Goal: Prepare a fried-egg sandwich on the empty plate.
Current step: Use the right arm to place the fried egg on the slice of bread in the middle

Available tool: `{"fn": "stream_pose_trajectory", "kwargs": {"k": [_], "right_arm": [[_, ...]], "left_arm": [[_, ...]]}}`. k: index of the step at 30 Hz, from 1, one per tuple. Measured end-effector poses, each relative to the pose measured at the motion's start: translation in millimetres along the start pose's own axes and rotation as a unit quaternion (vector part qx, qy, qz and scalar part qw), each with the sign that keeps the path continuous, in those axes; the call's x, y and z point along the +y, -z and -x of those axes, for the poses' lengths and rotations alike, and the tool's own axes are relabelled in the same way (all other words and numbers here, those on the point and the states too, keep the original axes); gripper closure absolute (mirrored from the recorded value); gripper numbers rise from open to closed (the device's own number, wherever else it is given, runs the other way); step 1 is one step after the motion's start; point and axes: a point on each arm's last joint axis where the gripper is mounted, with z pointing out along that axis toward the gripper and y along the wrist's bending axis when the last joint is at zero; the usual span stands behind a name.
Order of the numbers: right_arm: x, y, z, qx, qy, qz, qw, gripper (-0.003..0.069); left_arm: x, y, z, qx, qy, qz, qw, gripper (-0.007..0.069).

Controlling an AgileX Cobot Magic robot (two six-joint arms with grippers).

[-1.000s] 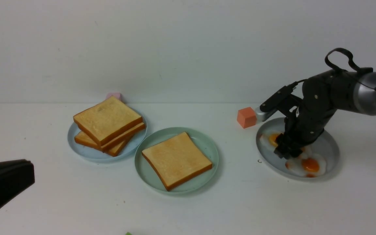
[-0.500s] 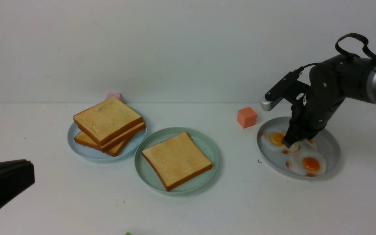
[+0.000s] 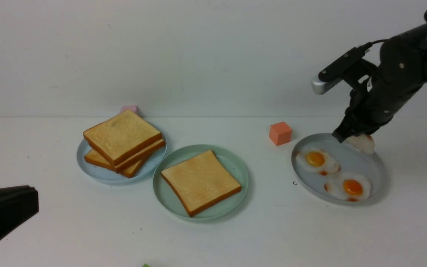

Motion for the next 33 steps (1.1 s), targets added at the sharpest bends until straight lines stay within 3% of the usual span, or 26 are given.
{"fn": "stream_pose_trajectory", "kwargs": {"k": [7,13,18,21,33], "right_arm": [[19.0,62.9,9.2,-0.059,-0.015,0.012,0.998,0.06],[104.5,98.4,37.2,-0.146,0.061,0.08,0.984,0.06],[162.4,76.0,51.1,-0.158,0.103,0.12,0.975,0.06],[180.5,52.4,56.9,-0.144,0.114,0.129,0.974,0.06],[198.9,1.5,82.4,-0.13,0.129,0.121,0.976,0.06]], "left_arm": [[0.9,0.0,0.1,0.0,-0.008,0.005,1.0,0.0638],[1.5,-0.1,0.2,-0.001,-0.014,0.008,1.0,0.0638],[1.5,-0.1,0.3,-0.002,-0.014,0.008,1.0,0.0638],[1.4,0.0,1.3,-0.007,-0.014,0.008,1.0,0.0638],[0.8,0.0,4.2,-0.023,-0.014,0.005,1.0,0.0638]]}}
